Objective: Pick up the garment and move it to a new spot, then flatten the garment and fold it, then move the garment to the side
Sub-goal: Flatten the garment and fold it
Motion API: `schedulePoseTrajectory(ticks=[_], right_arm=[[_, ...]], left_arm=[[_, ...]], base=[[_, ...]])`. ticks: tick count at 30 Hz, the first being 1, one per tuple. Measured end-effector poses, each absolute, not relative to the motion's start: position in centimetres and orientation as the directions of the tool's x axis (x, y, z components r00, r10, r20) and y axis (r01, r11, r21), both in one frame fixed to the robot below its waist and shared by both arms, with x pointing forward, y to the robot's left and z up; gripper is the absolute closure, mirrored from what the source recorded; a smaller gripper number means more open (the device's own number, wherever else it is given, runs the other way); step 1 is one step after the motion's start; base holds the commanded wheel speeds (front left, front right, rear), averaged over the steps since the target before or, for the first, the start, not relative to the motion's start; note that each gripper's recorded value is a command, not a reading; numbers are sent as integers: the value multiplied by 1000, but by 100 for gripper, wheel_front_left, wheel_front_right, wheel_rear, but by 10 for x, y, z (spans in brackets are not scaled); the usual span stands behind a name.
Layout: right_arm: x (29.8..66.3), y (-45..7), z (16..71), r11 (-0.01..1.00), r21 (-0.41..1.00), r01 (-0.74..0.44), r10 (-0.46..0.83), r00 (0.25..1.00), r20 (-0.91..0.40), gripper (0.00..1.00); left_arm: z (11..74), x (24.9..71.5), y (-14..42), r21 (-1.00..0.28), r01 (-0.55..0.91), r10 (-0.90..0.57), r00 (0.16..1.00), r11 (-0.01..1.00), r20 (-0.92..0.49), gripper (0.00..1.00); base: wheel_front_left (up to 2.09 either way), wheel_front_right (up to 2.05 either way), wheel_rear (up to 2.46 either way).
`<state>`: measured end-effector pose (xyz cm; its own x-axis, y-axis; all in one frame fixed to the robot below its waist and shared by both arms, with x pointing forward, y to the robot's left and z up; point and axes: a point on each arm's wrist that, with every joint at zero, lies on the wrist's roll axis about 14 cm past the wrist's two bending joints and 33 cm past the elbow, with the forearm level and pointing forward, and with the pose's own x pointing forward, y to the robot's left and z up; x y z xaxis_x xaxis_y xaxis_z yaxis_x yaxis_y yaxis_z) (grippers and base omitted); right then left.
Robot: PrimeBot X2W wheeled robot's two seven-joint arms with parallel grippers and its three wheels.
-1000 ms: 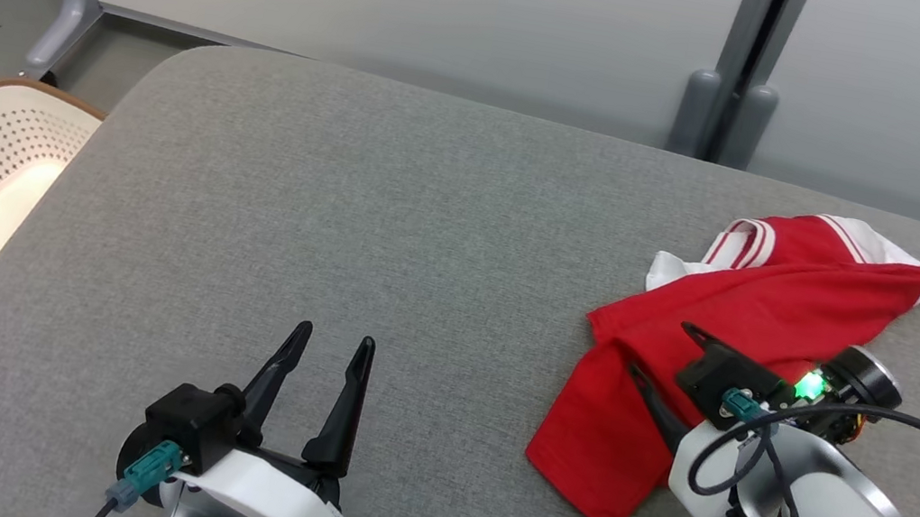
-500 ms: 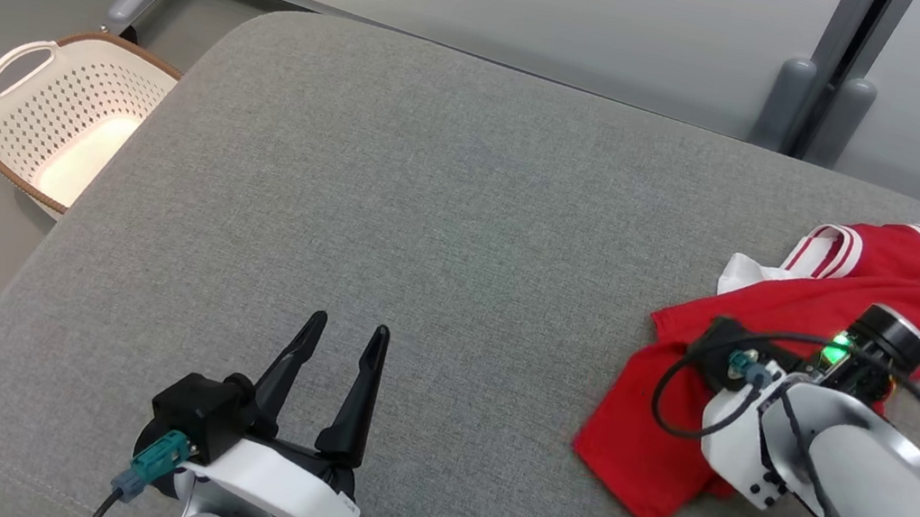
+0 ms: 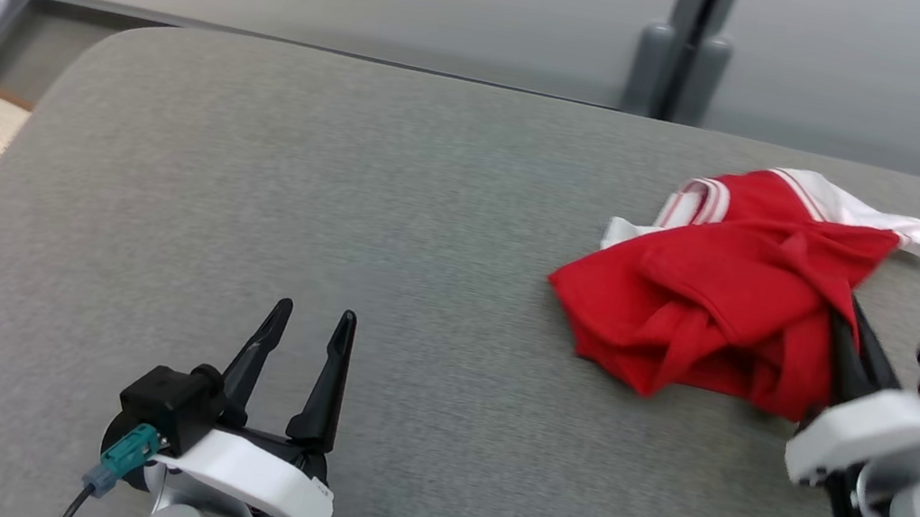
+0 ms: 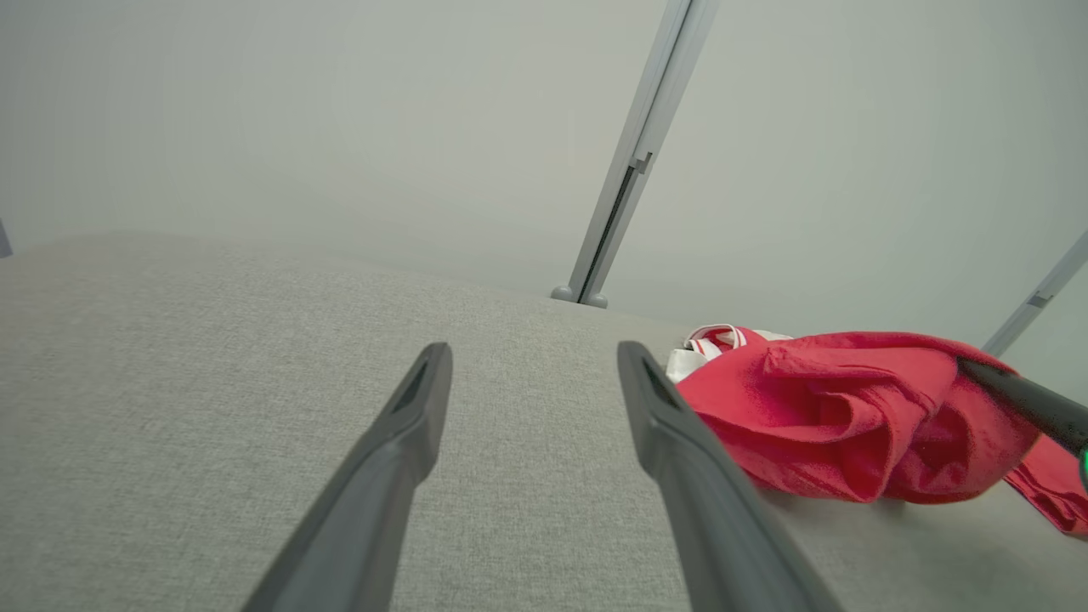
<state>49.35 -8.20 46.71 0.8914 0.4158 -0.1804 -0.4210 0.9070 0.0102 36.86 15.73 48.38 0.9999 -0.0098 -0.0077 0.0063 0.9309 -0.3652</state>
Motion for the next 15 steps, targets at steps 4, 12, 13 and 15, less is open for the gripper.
schedulePoseTrajectory(ticks=[4,12,13,15], right_arm=[[463,-134,447,950,283,-133,185,969,-162,100],[401,-193,400,861,477,175,-24,951,-307,0],[400,-194,400,865,471,173,-27,953,-300,0],[401,-196,408,885,439,155,-39,965,-261,0]], left_arm=[[483,380,138,-362,70,-76,997,929,-3,0],[480,398,97,-362,192,-207,978,912,-2,0],[480,400,94,-363,199,-214,977,911,-2,0],[479,402,91,-363,209,-225,974,908,-1,0]], base=[[0,0,0],[0,0,0],[0,0,0],[0,0,0]])
